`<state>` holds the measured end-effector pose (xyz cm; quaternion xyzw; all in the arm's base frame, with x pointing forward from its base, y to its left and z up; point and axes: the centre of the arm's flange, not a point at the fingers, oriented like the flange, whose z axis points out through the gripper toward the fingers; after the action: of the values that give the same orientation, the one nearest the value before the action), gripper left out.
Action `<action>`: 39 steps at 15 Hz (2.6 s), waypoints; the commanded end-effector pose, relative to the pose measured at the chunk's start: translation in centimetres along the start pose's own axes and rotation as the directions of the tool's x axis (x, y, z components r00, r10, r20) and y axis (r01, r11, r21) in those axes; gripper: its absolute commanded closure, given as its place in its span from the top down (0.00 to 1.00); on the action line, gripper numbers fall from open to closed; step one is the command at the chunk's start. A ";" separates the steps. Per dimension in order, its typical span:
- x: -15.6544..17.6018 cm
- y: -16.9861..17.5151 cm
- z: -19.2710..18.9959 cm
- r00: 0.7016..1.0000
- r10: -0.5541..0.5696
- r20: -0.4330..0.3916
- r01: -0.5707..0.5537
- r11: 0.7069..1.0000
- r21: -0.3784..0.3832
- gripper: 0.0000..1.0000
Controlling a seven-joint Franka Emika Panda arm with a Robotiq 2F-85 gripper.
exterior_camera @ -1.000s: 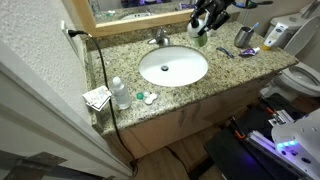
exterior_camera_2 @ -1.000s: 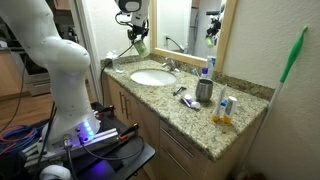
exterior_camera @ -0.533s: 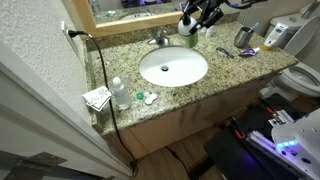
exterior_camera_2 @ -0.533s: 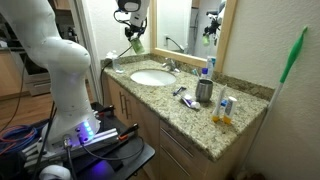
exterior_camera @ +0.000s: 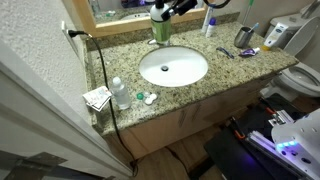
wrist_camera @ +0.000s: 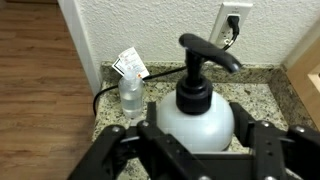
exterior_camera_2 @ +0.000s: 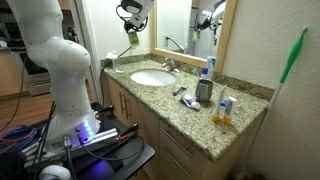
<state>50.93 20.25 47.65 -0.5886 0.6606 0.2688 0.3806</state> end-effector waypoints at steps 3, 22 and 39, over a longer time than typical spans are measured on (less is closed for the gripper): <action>0.7 -1.2 1.3 0.998 0.036 0.046 -0.033 0.997 -0.075 0.46; 3.7 -16.4 9.6 0.938 0.256 0.233 -0.293 0.946 0.137 0.46; 11.8 -19.3 16.4 0.876 0.388 0.288 -0.445 0.880 0.168 0.46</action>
<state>70.65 23.31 31.43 -0.3699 0.7501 0.3445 0.4264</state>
